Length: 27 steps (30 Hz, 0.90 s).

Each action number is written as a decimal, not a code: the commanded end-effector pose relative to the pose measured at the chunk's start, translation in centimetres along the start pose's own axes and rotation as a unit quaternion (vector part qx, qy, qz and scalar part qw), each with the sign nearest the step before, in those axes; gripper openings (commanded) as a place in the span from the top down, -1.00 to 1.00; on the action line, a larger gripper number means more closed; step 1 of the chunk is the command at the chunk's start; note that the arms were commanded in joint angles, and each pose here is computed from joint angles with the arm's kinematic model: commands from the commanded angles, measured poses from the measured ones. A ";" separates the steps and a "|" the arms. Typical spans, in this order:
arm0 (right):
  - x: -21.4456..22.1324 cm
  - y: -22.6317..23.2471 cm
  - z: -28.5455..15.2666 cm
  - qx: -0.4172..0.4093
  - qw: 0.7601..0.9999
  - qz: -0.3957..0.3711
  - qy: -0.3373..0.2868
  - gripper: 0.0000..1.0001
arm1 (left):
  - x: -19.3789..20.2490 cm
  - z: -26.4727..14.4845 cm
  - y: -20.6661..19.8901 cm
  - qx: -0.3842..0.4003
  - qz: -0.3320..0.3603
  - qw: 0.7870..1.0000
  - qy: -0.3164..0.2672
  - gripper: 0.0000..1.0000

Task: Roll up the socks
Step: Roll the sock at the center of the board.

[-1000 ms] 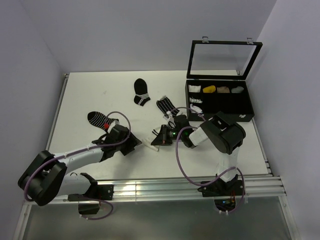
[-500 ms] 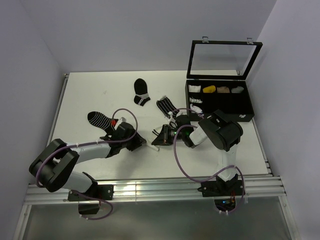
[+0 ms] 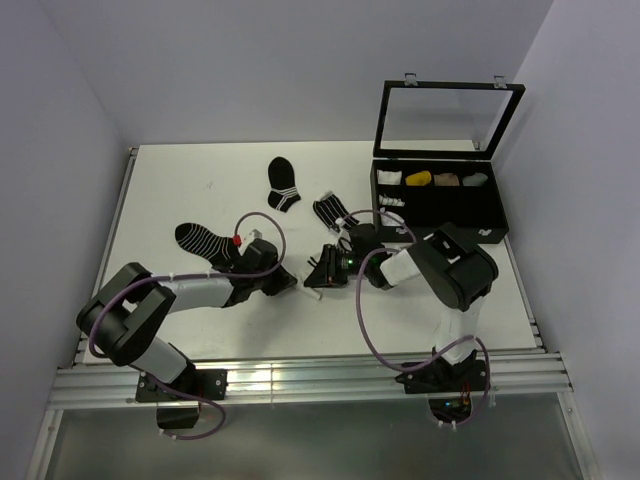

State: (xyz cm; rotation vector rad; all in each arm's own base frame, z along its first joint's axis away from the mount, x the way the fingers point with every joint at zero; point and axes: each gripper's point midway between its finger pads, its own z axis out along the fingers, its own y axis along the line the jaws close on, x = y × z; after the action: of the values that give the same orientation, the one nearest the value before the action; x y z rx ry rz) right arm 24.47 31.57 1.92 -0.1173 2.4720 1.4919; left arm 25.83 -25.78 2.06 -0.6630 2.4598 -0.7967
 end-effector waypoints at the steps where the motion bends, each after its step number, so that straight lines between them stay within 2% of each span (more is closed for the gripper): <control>1: -1.0 -2.8 -1.3 0.116 0.991 -0.057 -0.026 0.31 | 1.7 0.2 3.9 -0.080 0.030 0.996 0.025 0.84; 3: -1.3 -2.7 -1.7 0.156 0.984 -0.083 -0.035 0.21 | 1.9 0.1 4.5 -0.096 0.033 0.994 0.031 0.99; 7: -2.9 -0.2 -3.3 0.212 0.955 -0.192 -0.080 0.13 | 1.6 0.1 4.2 -0.105 0.043 0.993 0.028 0.99; 12: -1.9 2.8 -3.2 0.261 0.908 -0.315 -0.095 0.05 | 1.4 -0.1 3.8 -0.113 0.054 0.992 0.029 0.99; 17: -1.4 3.8 -2.4 0.283 0.877 -0.375 -0.101 0.03 | 1.3 -0.3 3.4 -0.113 0.058 0.991 0.031 0.99; 21: -0.5 2.7 -1.0 0.308 0.857 -0.405 -0.076 0.03 | 1.3 -0.5 3.4 -0.114 0.059 0.991 0.033 0.99; 27: 0.8 2.3 0.4 0.317 0.844 -0.429 -0.057 0.10 | 1.4 -0.6 3.3 -0.113 0.058 0.991 0.036 0.99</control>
State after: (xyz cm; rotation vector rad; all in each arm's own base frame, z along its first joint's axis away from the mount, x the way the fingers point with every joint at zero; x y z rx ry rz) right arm 22.74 32.27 2.79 -0.7954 2.2310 0.3469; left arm 25.51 -25.88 1.99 -0.6107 2.5499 -0.6631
